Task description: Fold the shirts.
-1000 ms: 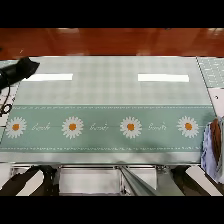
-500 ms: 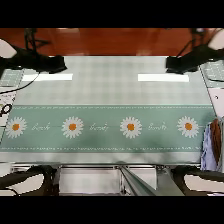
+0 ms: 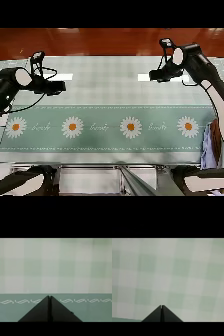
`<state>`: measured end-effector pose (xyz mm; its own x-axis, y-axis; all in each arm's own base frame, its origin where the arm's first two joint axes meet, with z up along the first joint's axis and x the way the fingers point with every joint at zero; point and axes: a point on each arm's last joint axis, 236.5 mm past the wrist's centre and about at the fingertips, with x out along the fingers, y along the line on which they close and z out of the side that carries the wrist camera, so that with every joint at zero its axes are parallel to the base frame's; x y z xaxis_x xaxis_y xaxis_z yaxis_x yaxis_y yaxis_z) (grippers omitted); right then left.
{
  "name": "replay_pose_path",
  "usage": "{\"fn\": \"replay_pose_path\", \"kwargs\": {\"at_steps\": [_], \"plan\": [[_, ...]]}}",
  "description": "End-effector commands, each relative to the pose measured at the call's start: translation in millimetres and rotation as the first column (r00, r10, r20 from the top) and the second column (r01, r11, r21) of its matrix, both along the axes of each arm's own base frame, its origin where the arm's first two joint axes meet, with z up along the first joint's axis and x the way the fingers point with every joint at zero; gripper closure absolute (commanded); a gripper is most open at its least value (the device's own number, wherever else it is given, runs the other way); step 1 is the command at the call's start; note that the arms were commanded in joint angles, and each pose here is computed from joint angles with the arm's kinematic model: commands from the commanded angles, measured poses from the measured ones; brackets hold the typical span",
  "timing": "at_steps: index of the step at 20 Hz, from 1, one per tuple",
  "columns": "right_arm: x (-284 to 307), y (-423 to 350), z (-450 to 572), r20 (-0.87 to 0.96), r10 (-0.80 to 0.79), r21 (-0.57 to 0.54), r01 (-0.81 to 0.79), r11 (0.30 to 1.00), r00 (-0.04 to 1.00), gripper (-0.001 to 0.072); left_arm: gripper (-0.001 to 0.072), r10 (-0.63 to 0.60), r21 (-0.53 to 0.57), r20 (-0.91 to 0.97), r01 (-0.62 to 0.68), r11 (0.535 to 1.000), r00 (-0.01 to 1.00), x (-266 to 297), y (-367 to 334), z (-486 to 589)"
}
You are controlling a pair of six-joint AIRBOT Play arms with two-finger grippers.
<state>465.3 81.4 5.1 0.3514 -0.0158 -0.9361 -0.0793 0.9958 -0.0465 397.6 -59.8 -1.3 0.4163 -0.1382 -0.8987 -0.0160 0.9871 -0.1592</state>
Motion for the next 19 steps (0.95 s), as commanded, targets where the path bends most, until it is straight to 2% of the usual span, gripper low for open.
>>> {"fn": "replay_pose_path", "kwargs": {"at_steps": [1, 19], "plan": [[0.9, -4.9, -11.2, -0.017, -0.007, -0.020, 0.007, 1.000, 1.000, 0.0681, 0.0687, 0.007, 0.008, -0.002, -0.007, 1.000, 1.000, -2.6, 2.3, -4.0], [6.1, -2.4, -11.3, 0.002, -0.016, -0.006, 0.016, 1.000, 1.000, 0.0681, 0.0687, 0.007, 0.009, -0.002, -0.007, 1.000, 1.000, -2.7, 2.3, -4.3]]}}
